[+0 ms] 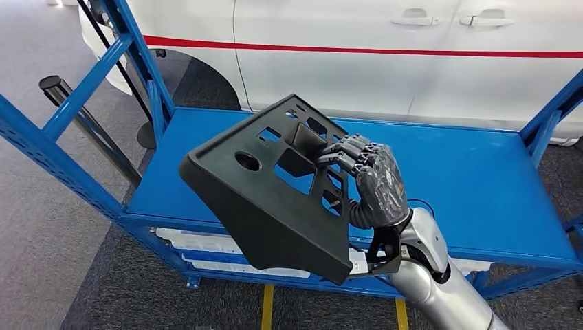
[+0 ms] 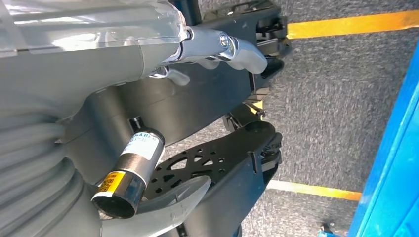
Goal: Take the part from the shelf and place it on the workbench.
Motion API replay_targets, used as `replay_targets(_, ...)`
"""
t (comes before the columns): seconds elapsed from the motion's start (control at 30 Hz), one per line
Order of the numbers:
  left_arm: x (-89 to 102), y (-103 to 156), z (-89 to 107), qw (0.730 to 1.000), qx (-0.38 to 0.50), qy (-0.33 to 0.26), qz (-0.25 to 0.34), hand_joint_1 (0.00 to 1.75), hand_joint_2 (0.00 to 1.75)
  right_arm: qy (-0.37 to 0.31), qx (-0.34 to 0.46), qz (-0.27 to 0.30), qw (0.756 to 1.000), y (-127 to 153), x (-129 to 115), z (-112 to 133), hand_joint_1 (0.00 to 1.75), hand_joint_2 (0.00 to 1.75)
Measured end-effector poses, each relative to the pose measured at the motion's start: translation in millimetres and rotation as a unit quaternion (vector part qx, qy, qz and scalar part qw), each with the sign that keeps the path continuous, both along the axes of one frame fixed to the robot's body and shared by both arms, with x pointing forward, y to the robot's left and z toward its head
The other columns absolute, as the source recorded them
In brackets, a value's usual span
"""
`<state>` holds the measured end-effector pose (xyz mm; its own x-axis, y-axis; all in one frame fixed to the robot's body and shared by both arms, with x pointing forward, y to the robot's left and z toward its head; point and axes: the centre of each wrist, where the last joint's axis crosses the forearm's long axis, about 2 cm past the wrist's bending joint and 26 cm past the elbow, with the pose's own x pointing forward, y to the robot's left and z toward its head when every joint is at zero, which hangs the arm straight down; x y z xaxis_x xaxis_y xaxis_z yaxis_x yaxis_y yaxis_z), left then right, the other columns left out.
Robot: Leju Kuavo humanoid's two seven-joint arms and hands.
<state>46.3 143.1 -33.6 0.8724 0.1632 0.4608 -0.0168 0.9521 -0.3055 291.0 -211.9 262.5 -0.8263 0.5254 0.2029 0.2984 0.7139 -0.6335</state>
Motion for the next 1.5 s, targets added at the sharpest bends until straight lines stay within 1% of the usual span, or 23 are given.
replay_targets(0.2, 6.0, -2, 1.4, 1.0, 0.002, -0.008, -0.003, 0.0, 1.75, 0.0, -0.001, 0.0, 1.0, -4, -3, -1, 1.75, 1.75)
replay_targets(0.43, 9.8, -8, 4.9, 1.0, 0.005, -0.014, -0.022, 0.0, 1.75, -0.003, -0.007, -0.015, 1.0, -28, -13, -8, 1.75, 1.75)
replay_targets(0.63, 10.0, -8, 5.1, 1.0, 0.009, -0.011, -0.027, 0.0, 1.75, 0.004, -0.015, -0.03, 0.999, -41, -19, -15, 1.75, 1.75)
replay_targets(0.93, 10.2, -9, 6.2, 0.998, 0.033, -0.006, -0.051, 0.0, 1.75, 0.0, -0.007, -0.042, 0.999, -58, -39, -28, 1.75, 1.75)
replay_targets(1.13, 9.9, -7, 6.6, 0.996, 0.042, -0.011, -0.073, 0.0, 1.75, 0.012, 0.0, -0.045, 0.999, -67, -52, -34, 1.75, 1.75)
replay_targets(1.5, 5.8, -6, 10.0, 0.995, 0.039, -0.019, -0.093, 0.0, 1.75, 0.022, -0.008, -0.063, 0.998, -86, -57, -31, 1.75, 1.75)
